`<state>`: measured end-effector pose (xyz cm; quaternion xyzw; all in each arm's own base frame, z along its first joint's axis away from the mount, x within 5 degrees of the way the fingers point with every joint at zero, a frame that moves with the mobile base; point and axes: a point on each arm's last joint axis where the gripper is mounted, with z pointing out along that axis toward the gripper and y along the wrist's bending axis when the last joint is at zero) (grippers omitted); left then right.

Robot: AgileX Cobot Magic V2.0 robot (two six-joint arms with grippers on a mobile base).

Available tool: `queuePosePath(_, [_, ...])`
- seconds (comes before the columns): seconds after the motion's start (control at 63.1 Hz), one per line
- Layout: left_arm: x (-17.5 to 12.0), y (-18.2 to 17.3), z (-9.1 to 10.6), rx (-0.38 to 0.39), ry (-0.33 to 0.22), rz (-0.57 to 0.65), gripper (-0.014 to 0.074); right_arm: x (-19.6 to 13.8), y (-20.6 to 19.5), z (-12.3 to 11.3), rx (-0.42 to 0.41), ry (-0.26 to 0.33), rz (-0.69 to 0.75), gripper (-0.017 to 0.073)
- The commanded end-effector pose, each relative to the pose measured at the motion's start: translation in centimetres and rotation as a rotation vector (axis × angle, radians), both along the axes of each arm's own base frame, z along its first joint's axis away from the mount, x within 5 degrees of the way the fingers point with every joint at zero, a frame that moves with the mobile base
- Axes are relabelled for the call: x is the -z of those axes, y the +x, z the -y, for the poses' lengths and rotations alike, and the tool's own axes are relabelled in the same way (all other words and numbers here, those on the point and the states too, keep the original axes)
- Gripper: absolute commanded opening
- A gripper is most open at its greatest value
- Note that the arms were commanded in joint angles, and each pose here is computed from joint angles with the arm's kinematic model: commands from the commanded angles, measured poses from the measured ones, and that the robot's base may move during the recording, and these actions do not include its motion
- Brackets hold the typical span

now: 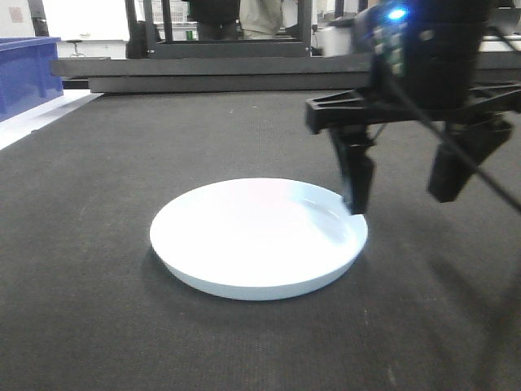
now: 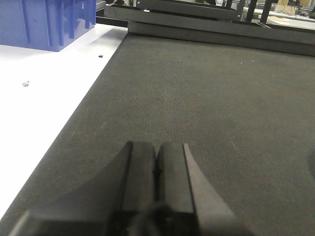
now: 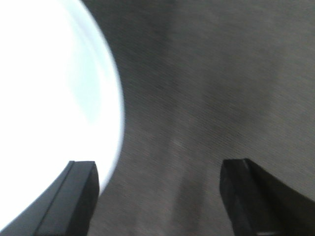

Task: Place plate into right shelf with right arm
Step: 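Lower the right gripper onto the white plate's rim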

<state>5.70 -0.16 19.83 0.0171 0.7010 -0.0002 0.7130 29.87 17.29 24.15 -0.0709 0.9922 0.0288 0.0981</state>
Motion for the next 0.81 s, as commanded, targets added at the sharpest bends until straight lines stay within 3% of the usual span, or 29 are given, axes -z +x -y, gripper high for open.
queuePosePath(0.0, [-0.5, -0.1, -0.1, -0.009, -0.018, 0.089, -0.0128, -1.6, 0.9, -1.0, 0.008, 0.056, 0.04, 0.0608])
queuePosePath(0.143, [-0.5, -0.1, -0.1, -0.009, -0.018, 0.089, -0.0128, -0.4, 1.9, -1.8, 0.023, 0.093, 0.029, 0.0608])
queuePosePath(0.317, [-0.5, -0.1, -0.1, -0.009, -0.018, 0.089, -0.0128, 0.7, 2.2, -2.0, 0.044, 0.086, 0.007, 0.0578])
queuePosePath(0.491, [-0.5, -0.1, -0.1, -0.009, -0.018, 0.089, -0.0128, 0.8, 2.4, -1.7, 0.082, 0.09, 0.002, 0.0363])
queuePosePath(0.633, [-0.5, -0.1, -0.1, -0.009, -0.018, 0.089, -0.0128, 0.7, 2.4, -1.3, 0.093, 0.077, -0.019, 0.0044])
queuePosePath(0.792, [-0.5, -0.1, -0.1, -0.009, -0.018, 0.089, -0.0128, -0.8, 2.3, -0.2, 0.104, 0.072, 0.009, 0.0064])
